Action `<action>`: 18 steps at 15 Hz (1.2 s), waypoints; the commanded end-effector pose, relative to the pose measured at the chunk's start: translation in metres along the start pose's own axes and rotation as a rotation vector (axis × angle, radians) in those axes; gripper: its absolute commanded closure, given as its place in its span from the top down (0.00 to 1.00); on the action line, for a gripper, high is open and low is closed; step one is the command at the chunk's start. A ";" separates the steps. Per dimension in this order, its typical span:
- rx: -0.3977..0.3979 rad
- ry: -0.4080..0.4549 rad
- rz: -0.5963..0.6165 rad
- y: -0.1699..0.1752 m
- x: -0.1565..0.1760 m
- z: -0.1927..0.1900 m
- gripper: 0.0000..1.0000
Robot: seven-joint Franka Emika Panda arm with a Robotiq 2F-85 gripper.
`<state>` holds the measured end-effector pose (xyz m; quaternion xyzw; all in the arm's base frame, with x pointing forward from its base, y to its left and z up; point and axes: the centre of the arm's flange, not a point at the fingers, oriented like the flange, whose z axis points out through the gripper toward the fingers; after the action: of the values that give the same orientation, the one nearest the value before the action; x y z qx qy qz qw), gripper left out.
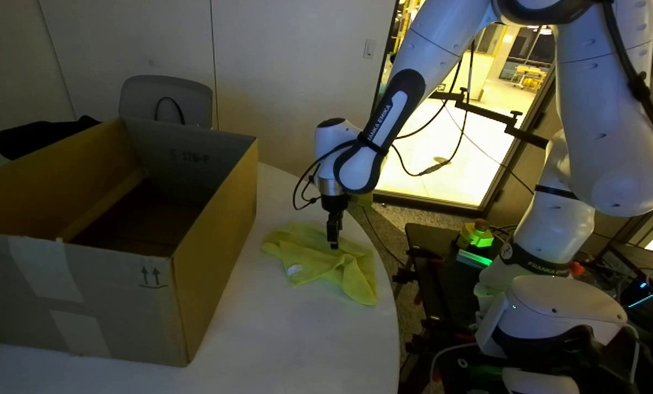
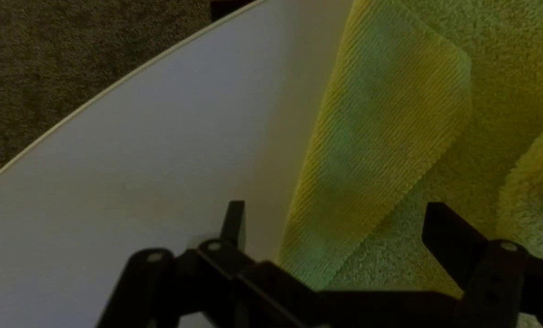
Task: Put the marker on the towel, fold the towel, and then put the folded towel in the box
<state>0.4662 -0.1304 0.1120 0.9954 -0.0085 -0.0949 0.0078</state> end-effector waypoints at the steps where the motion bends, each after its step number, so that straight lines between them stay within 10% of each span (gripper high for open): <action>1: 0.017 0.024 -0.010 0.008 0.018 0.021 1.00; 4: 0.011 0.012 0.002 0.013 0.020 0.029 0.95; 15: -0.003 0.023 -0.004 0.020 0.020 -0.001 0.02; 18: -0.025 0.050 -0.019 0.016 0.022 -0.021 0.00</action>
<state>0.4842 -0.1501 0.1055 0.9965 -0.0129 -0.0817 0.0093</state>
